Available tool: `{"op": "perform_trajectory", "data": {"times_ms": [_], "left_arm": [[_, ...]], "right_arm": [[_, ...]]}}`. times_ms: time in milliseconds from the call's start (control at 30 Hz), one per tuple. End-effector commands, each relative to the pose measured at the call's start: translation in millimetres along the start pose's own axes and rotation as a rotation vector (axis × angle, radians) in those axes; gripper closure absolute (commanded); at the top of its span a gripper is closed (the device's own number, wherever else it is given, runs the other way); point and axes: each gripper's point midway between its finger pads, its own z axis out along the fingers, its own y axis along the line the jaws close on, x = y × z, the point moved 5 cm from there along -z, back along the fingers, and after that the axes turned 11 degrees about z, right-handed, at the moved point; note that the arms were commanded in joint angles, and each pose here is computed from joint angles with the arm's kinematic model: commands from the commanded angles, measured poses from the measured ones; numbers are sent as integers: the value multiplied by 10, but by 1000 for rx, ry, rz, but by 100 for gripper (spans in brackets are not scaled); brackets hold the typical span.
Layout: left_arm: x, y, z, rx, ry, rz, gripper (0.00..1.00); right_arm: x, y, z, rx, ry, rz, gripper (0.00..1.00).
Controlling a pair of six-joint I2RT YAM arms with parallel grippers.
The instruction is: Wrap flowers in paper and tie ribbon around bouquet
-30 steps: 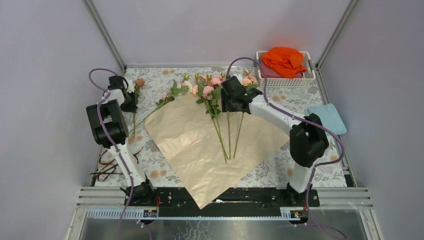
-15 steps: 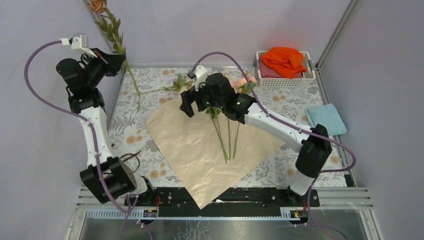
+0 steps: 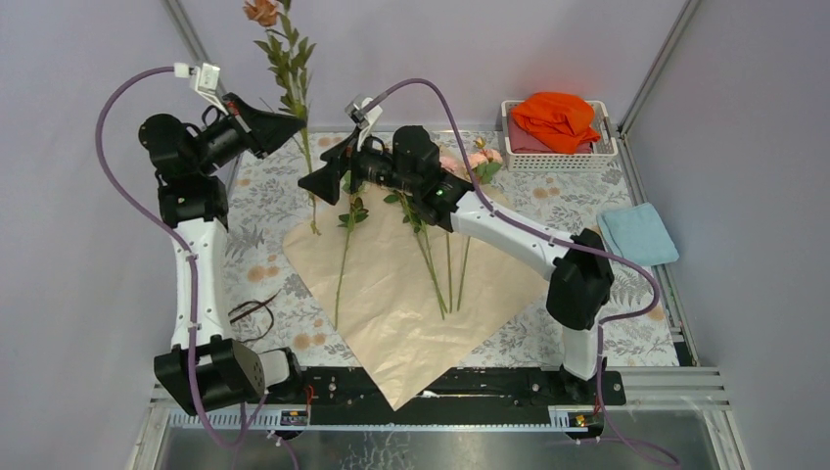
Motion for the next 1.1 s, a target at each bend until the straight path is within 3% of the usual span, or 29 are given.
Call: {"op": "perform_trajectory", "data": {"times_ms": [0, 67, 100, 167, 200, 233, 300, 333, 467, 600, 633, 667, 700, 733, 833, 900, 1067], "left_arm": [[193, -235, 154, 98, 45, -88, 100], [292, -265, 236, 99, 63, -96, 100], [335, -282, 266, 103, 75, -100, 100], [380, -300, 287, 107, 88, -104, 100], [396, -293, 286, 104, 93, -105, 100], [408, -269, 284, 85, 101, -104, 100], [478, -154, 281, 6, 139, -81, 15], [535, -51, 275, -57, 162, -57, 3], [982, 480, 142, -351, 303, 14, 1], [1693, 761, 4, -452, 456, -50, 1], [1881, 801, -6, -462, 503, -66, 1], [2075, 812, 12, -471, 559, -74, 1], [2256, 834, 22, -488, 617, -77, 1], [2435, 847, 31, -497, 675, -75, 1], [2903, 835, 69, -501, 832, -53, 1], [3145, 817, 94, -496, 911, -35, 1], [3504, 871, 190, -516, 1012, 12, 6]], "right_arm": [[-308, 196, 139, -101, -128, 62, 4], [-283, 154, 183, -87, -121, 94, 17], [-263, 118, 199, -65, -113, 110, 33], [-244, 3, 175, 38, -107, 136, 87], [-235, -83, 127, 110, -111, 146, 100], [-217, -165, 57, 170, -108, 154, 100], [-154, -371, -139, 306, -88, 184, 100], [-107, -475, -261, 367, -64, 201, 100], [405, -1040, -874, 654, 132, 316, 100], [1026, -1436, -1351, 884, 359, 336, 98], [1143, -1498, -1428, 927, 411, 337, 93], [1242, -1556, -1483, 958, 453, 344, 77], [1325, -1615, -1550, 992, 490, 356, 54], [1373, -1666, -1603, 1023, 514, 363, 40], [1352, -1724, -1733, 1100, 511, 334, 19], [1265, -1696, -1813, 1128, 482, 301, 11], [1118, -1679, -2174, 1241, 457, 219, 6]]}}
